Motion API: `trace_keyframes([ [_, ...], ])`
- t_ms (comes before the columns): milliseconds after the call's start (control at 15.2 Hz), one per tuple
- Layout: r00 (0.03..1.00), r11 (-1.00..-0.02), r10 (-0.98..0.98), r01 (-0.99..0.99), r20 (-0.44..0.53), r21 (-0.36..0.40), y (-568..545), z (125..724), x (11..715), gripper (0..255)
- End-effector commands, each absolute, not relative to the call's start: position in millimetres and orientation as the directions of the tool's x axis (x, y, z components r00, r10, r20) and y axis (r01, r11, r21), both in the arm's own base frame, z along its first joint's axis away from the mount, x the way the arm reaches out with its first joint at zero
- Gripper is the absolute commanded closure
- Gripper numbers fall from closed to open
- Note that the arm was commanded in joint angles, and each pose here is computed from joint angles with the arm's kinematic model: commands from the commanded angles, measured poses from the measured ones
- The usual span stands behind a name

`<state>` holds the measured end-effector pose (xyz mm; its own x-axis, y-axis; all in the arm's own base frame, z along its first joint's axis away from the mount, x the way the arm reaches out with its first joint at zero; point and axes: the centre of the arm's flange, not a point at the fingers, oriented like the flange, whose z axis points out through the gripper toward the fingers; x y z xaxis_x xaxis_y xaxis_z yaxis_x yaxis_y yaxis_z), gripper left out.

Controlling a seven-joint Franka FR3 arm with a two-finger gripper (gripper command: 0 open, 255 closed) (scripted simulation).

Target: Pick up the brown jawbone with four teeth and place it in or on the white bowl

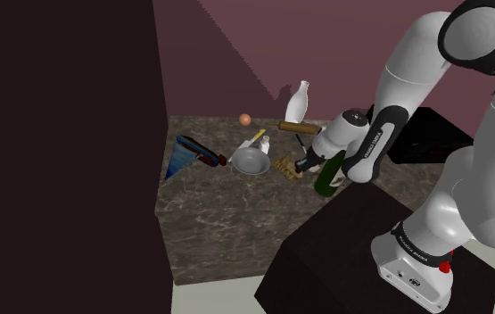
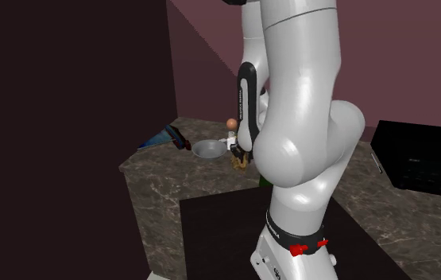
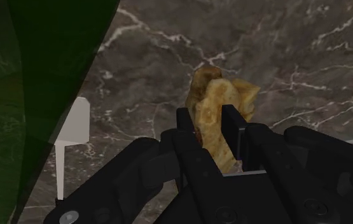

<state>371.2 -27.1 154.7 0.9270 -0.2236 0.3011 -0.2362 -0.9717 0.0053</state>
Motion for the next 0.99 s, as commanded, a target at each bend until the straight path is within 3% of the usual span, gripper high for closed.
trace_keyframes([
  [0,0.927,-0.972,-0.224,-0.236,0.301,0.005,-27,165,371,255],
  [660,0.926,-0.971,-0.225,-0.237,0.303,0.005,-28,208,371,255],
  [726,0.926,-0.971,-0.225,-0.237,0.303,0.005,-28,208,371,0],
  [924,0.979,-0.990,-0.111,-0.124,0.173,0.068,-33,176,377,0],
])
